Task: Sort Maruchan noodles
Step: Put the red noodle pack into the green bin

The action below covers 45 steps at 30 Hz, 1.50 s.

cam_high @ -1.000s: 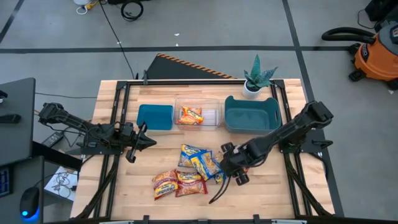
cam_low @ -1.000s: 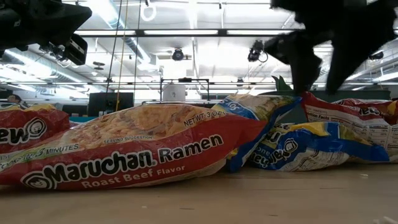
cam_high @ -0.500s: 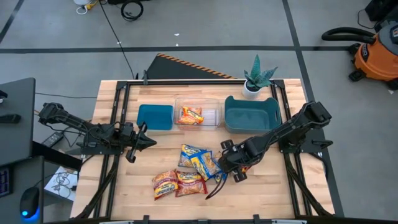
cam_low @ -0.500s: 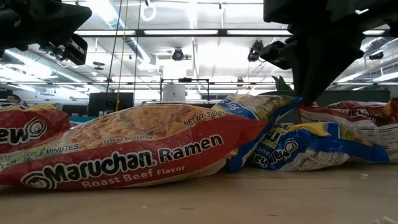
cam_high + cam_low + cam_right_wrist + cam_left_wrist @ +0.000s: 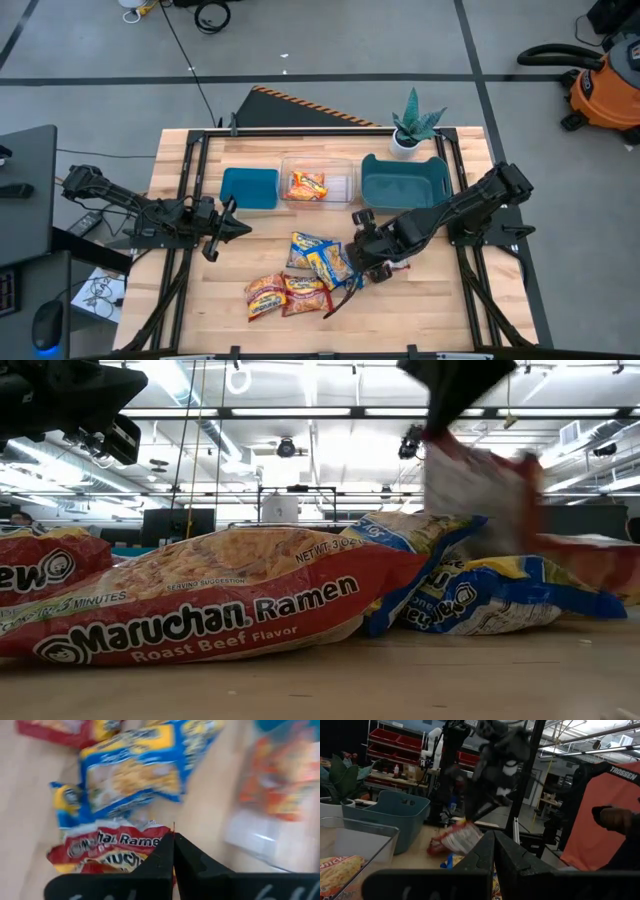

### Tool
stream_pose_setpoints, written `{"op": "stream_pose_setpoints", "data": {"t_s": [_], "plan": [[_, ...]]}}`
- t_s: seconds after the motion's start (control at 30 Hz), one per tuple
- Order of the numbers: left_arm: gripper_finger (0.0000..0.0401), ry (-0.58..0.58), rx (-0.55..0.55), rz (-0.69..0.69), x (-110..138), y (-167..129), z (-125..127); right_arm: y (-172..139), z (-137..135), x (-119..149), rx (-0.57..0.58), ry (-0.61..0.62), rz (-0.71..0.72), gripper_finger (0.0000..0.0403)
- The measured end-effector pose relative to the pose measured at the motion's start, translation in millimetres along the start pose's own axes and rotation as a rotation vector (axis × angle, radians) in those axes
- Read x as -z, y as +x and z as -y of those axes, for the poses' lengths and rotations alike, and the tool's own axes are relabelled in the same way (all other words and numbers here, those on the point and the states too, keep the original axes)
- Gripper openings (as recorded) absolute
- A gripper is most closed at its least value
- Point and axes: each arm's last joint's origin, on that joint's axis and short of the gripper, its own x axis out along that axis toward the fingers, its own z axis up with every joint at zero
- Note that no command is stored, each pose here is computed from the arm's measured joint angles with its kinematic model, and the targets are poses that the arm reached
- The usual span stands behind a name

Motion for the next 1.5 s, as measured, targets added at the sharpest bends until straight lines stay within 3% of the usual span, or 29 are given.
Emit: {"op": "stream_pose_setpoints", "data": {"t_s": [0.23, 0.47, 0.7, 1.0, 1.23, 1.5], "plan": [[0.0014, 0.0, 0.0, 0.0, 0, 0, 0, -42, 21, -10, 0.177, -0.026, -0.01, 0.0008], [0.0014, 0.0, 0.0, 0.0, 0, 0, 0, -65, 46, -3, 0.282, -0.013, -0.07, 0.0008], [0.0014, 0.0, 0.0, 0.0, 0, 0, 0, -95, 71, 22, 0.365, 0.055, -0.08, 0.0008], [0.0014, 0.0, 0.0, 0.0, 0, 0, 0, -141, 100, 83, 0.42, 0.213, -0.078, 0.0008], [0.0014, 0.0, 0.0, 0.0, 0, 0, 0, -136, 108, 136, 0.428, 0.314, -0.141, 0.0008], [0.0014, 0.0, 0.0, 0.0, 0, 0, 0, -96, 108, 176, 0.366, 0.332, -0.328, 0.0008]]}}
